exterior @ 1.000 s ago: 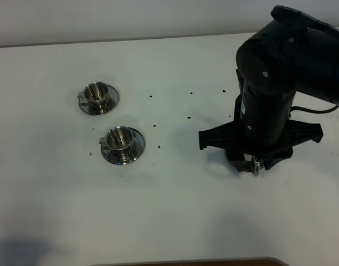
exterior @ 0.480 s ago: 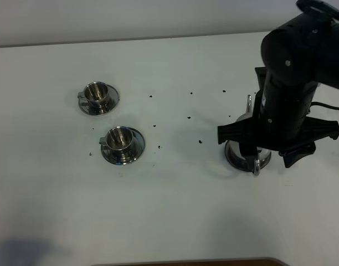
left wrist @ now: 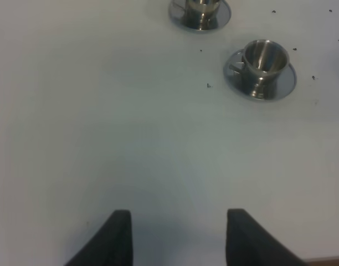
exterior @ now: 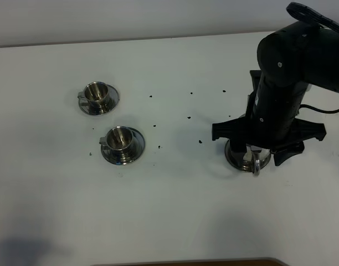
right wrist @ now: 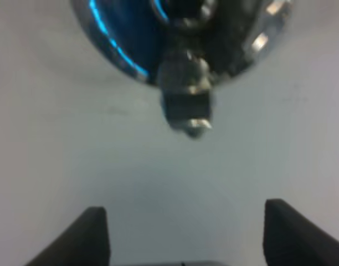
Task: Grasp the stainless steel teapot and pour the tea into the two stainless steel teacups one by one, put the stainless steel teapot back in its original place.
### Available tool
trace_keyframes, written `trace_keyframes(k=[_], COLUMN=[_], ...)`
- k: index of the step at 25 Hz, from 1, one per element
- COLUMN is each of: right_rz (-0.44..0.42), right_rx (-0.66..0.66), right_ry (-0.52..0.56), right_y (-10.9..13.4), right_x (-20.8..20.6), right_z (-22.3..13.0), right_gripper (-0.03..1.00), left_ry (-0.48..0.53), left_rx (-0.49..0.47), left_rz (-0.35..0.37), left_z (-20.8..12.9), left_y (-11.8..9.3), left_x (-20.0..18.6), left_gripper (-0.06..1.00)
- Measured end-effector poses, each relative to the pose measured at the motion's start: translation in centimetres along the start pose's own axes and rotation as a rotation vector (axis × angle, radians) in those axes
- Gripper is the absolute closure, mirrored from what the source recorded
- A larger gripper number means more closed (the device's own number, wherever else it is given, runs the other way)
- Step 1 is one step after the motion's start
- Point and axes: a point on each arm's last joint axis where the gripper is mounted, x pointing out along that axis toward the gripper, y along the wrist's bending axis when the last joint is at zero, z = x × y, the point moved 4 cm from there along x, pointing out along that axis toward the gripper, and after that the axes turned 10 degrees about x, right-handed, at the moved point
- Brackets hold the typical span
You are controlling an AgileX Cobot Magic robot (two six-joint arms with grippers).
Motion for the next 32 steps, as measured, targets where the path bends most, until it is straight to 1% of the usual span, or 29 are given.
trace_keyframes(k=[4, 26, 32], right_rz=[0.010, -0.062, -0.063], right_rx=[-0.003, -0.010, -0.010], right_ry=[-0.020, -0.034, -0.037], right_y=[0.4, 0.4, 0.5], right_x=[0.7, 4.2, 4.7], right_z=[0.5, 1.7, 1.9], right_gripper=[0.39, 0.38, 0.39], left_ry=[0.000, 0.000, 0.000], left_rx=[0.000, 0.000, 0.000], left_rz=[0.000, 0.001, 0.001], left_z=[0.0, 0.0, 0.0], left_y=[0.0, 0.0, 0.0], left_x=[0.0, 0.0, 0.0], left_gripper=[0.49, 0.49, 0.49])
